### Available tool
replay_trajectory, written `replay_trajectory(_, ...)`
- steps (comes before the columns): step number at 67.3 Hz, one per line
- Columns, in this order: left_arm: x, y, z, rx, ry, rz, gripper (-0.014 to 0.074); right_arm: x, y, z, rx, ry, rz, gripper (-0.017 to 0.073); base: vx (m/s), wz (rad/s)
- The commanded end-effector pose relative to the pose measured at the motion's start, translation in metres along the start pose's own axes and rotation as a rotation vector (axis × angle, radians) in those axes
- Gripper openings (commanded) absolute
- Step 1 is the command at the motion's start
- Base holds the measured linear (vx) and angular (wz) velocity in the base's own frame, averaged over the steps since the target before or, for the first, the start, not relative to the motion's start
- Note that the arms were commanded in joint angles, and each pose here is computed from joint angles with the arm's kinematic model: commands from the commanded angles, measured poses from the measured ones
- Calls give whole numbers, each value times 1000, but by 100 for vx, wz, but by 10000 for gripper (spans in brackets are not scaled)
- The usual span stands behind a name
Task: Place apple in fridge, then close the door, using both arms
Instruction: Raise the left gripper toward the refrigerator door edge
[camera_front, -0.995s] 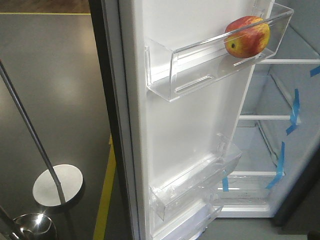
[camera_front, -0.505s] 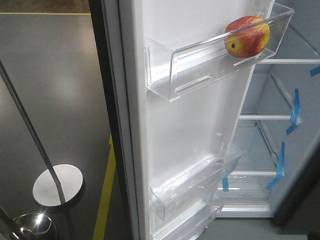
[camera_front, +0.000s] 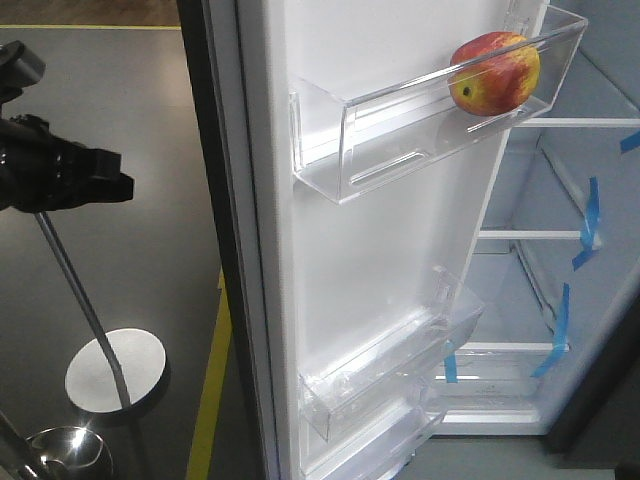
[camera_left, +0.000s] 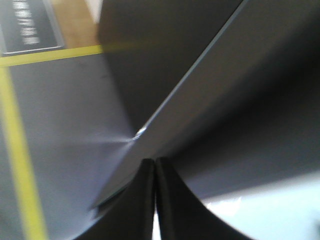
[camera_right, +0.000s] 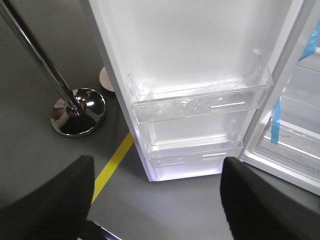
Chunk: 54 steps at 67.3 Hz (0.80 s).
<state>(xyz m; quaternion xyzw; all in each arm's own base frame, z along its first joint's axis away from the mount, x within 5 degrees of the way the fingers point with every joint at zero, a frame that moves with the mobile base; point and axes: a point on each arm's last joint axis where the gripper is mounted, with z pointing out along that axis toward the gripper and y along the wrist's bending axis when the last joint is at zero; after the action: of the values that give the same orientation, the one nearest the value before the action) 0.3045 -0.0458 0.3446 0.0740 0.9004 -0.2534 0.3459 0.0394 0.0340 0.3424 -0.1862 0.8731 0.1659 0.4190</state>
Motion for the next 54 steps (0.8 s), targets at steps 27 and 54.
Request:
replay_trajectory(27,-59,1,62,429,-90,-200,-6,-10,1,-3,-1,-67,-1,503,0,0)
replay_trajectory(54,-52,-30,81,649,-13,-182,-6,-10,1,-3,-1,-67,-1,503,0,0)
